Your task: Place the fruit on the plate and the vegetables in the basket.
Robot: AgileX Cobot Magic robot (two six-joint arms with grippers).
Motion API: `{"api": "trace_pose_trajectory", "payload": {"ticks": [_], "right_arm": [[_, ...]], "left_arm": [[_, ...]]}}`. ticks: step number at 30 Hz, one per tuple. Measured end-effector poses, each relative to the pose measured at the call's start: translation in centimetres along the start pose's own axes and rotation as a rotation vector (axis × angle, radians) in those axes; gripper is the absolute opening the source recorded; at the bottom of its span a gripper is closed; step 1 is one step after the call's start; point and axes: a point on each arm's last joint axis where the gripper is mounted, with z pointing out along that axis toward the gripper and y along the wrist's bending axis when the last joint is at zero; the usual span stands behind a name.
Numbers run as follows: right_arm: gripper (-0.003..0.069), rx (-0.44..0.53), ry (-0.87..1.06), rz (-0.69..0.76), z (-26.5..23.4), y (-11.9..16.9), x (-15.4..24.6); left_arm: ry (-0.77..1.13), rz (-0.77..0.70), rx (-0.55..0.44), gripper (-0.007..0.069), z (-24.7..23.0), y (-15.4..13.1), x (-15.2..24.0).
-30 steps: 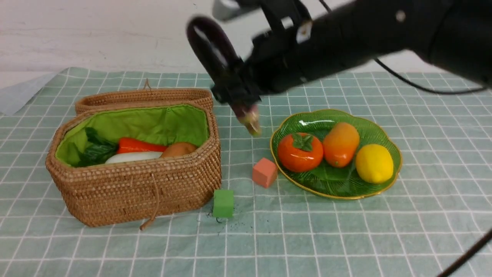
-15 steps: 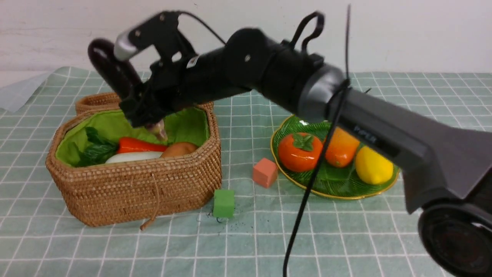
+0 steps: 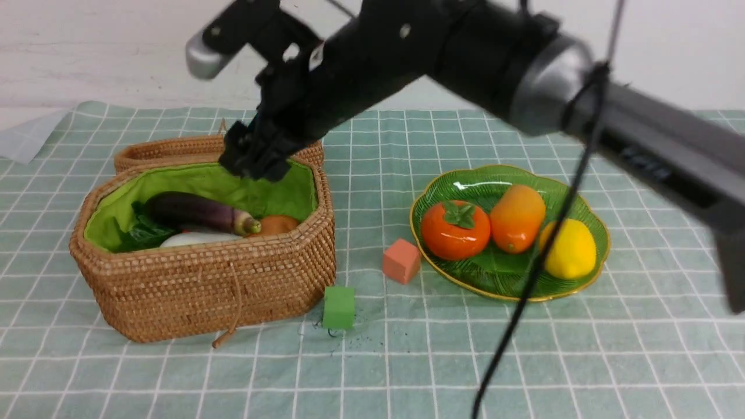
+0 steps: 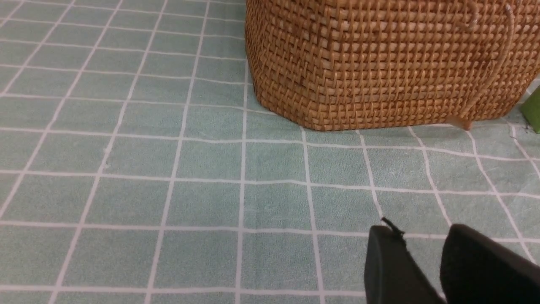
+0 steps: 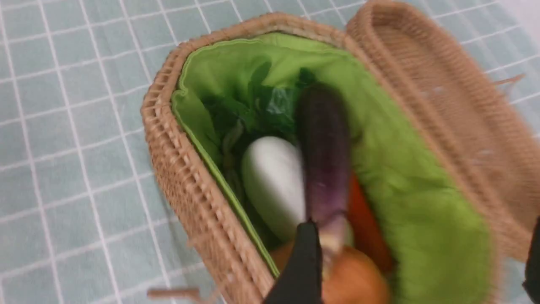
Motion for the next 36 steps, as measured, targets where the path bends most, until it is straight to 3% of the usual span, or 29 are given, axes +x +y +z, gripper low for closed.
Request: {"api": "trace_pose_trajectory", "payload": {"ticks": [4, 6, 8, 9, 11, 13, 21, 28, 33, 36], "right_arm": [[0.0459, 0.076, -0.095, -0.050, -10.7, 1.3, -2.3], [0.0393, 0.086, -0.108, -0.054, -13.1, 2.0, -2.3], [0.0240, 0.092, -0.074, -0.015, -17.7, 3.5, -0.7], [0.0227, 0.097, -0.079, -0.010, -18.6, 3.7, -0.6], [0.0057, 0.107, 0.006, 0.138, -21.6, 4.9, 2.4], [-0.0001, 0.131, 0.058, 0.244, -22.7, 5.4, 4.6], [-0.0016, 0.207, 0.127, 0.361, -26.0, 10.1, 13.9], [-0.0014, 0.151, 0.036, 0.418, -29.3, 14.9, 19.6], [-0.0013, 0.158, -0.041, 0.411, -31.4, 17.3, 22.8], [-0.0011, 0.231, -0.098, 0.347, -33.1, 18.3, 24.8]], "left_arm": [[0.000, 0.000, 0.000, 0.0195, 0.0, 0.0, 0.0], [0.000, 0.000, 0.000, 0.0196, 0.0, 0.0, 0.0], [0.000, 0.000, 0.000, 0.0196, 0.0, 0.0, 0.0], [0.000, 0.000, 0.000, 0.0196, 0.0, 0.0, 0.0], [0.000, 0.000, 0.000, 0.0196, 0.0, 0.0, 0.0], [0.000, 0.000, 0.000, 0.0198, 0.0, 0.0, 0.0], [0.000, 0.000, 0.000, 0.0204, 0.0, 0.0, 0.0], [0.000, 0.000, 0.000, 0.0211, 0.0, 0.0, 0.0], [0.000, 0.000, 0.000, 0.0217, 0.0, 0.0, 0.0], [0.000, 0.000, 0.000, 0.0218, 0.0, 0.0, 0.0]]}}
